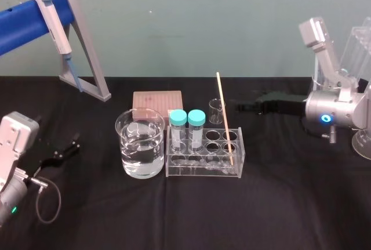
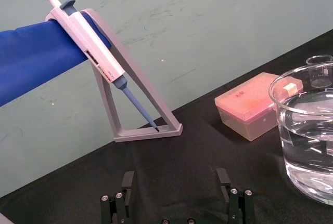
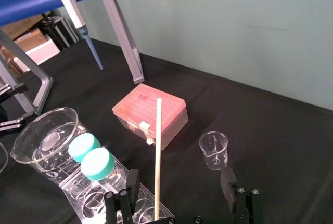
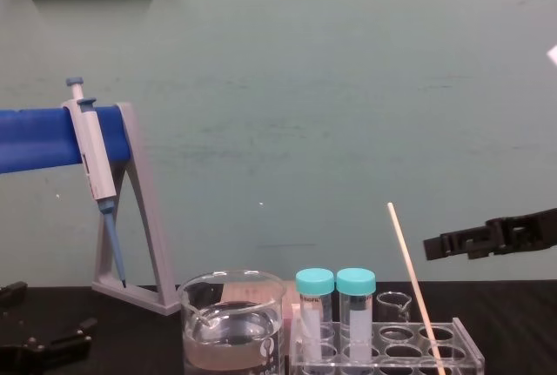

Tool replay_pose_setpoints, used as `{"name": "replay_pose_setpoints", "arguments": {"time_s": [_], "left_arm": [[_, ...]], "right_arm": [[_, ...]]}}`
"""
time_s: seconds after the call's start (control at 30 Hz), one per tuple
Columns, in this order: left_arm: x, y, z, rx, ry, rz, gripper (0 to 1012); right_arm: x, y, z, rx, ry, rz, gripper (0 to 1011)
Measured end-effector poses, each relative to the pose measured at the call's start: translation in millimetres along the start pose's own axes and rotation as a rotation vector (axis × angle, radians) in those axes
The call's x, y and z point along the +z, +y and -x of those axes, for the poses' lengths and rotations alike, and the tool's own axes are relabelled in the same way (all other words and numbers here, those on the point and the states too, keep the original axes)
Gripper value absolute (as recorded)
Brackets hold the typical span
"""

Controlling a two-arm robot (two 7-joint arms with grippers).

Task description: Hold the thermometer with one hand and immerse one end into the beaker, then reinsert it into the test tube rack.

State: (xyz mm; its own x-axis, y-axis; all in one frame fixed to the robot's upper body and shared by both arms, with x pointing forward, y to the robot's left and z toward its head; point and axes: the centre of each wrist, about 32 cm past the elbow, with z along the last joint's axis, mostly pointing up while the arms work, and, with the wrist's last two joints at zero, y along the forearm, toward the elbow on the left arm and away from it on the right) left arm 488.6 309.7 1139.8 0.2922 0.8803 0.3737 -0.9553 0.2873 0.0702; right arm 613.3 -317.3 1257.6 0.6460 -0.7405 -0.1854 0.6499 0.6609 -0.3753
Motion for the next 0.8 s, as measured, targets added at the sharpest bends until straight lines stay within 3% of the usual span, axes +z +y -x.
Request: {"name": "replay_pose_setpoints", "arguments": {"time_s": [0.27, 0.8], "left_arm": [[0.0, 0, 0.0, 0.0, 0.0, 0.0, 1004], [0.0, 0, 0.0, 0.0, 0.0, 0.0, 1004]], "right_arm": [[-0.3, 16.3, 3.3, 0.017, 0.016, 0.015, 1003], [-1.3, 34.6, 19.3, 0.022, 0.017, -0.006, 1003]]}}
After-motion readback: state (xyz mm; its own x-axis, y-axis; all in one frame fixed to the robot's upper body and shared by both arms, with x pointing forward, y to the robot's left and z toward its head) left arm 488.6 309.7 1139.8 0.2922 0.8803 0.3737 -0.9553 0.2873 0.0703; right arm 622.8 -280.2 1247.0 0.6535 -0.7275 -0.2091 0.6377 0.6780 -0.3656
